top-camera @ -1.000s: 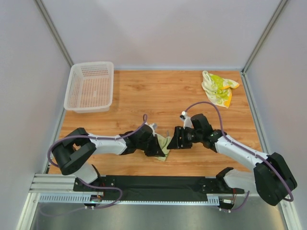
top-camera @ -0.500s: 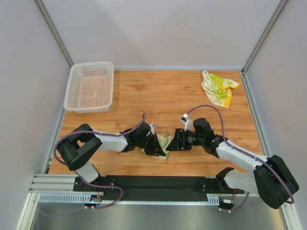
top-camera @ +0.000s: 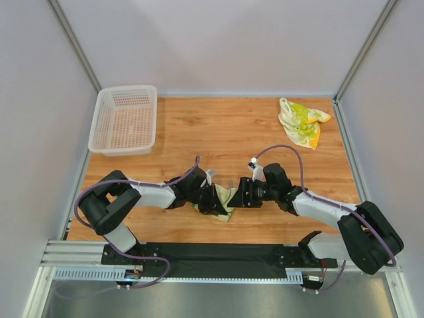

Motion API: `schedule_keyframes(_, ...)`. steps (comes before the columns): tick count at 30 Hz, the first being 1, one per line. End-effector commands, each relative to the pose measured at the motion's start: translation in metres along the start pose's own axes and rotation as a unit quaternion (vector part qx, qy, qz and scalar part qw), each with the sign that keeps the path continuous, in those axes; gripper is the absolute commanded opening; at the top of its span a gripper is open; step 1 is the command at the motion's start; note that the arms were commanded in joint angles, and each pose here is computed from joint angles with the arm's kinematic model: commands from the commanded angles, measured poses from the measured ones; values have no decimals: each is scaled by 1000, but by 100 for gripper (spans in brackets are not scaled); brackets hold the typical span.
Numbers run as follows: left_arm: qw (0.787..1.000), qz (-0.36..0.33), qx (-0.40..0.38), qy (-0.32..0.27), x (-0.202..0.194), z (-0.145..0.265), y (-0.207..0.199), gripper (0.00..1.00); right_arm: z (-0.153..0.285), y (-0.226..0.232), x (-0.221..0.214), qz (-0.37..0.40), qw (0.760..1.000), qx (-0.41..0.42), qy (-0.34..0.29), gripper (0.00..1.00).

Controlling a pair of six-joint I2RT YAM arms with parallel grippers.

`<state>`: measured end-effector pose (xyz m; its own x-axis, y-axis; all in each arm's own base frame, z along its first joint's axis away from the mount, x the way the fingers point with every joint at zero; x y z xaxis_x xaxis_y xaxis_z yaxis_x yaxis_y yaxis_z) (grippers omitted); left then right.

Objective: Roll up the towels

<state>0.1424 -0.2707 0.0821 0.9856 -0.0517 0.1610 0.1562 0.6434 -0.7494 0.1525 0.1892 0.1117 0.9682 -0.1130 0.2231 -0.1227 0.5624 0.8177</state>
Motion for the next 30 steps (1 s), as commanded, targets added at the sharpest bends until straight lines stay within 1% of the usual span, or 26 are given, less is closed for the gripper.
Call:
schedule_keyframes(1, 999, 19, 45, 5, -3, 1, 18, 6, -8, -3, 8, -1, 1000, -4, -20, 67)
schedule_keyframes(14, 997, 58, 51, 10, -5, 6, 35, 7, -38, -23, 20, -30, 999, -5, -32, 62)
schedule_keyframes(17, 997, 61, 47, 11, -5, 5, 38, 7, -45, -24, 24, -33, 999, -1, -33, 58)
schedule_keyframes(20, 997, 67, 47, 12, -6, 6, 40, 7, -50, -28, 26, -40, 999, -4, -35, 46)
schedule_keyframes(21, 997, 66, 45, 12, -6, 6, 40, 7, -51, -28, 27, -39, 998, -6, -38, 35)
schedule_keyframes(23, 997, 67, 44, 9, -5, 8, 40, 7, -53, -32, 26, -40, 998, -12, -40, 26)
schedule_keyframes(24, 997, 67, 43, 9, -4, 8, 39, 8, -53, -32, 27, -40, 998, -13, -39, 19)
schedule_keyframes(27, 997, 53, 47, 9, -4, 10, 38, 12, -53, -32, 28, -43, 998, -27, -36, 11)
schedule_keyframes(28, 998, 39, 47, 2, 0, 13, 31, 18, -52, -32, 29, -42, 998, -33, -35, 11)
schedule_keyframes(29, 997, 23, 69, -15, 3, 15, 29, 21, -48, -31, 29, -47, 997, -44, -34, 10)
schedule_keyframes(30, 993, 14, 114, 1, -4, 22, 34, 24, -47, -27, 32, -37, 997, -48, -37, 9)
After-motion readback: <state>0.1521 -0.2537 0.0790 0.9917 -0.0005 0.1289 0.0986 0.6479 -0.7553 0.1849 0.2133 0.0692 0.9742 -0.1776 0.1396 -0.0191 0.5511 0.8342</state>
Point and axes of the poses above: each gripper's point midway between its finger pads, its own z axis back along the fingers, its own y axis along the line the jaws close on, x = y × z, the point moved 8 cm from there along z, back along the fingers, and after that the axes turned 9 degrees about -z, right-handed, at the moved point
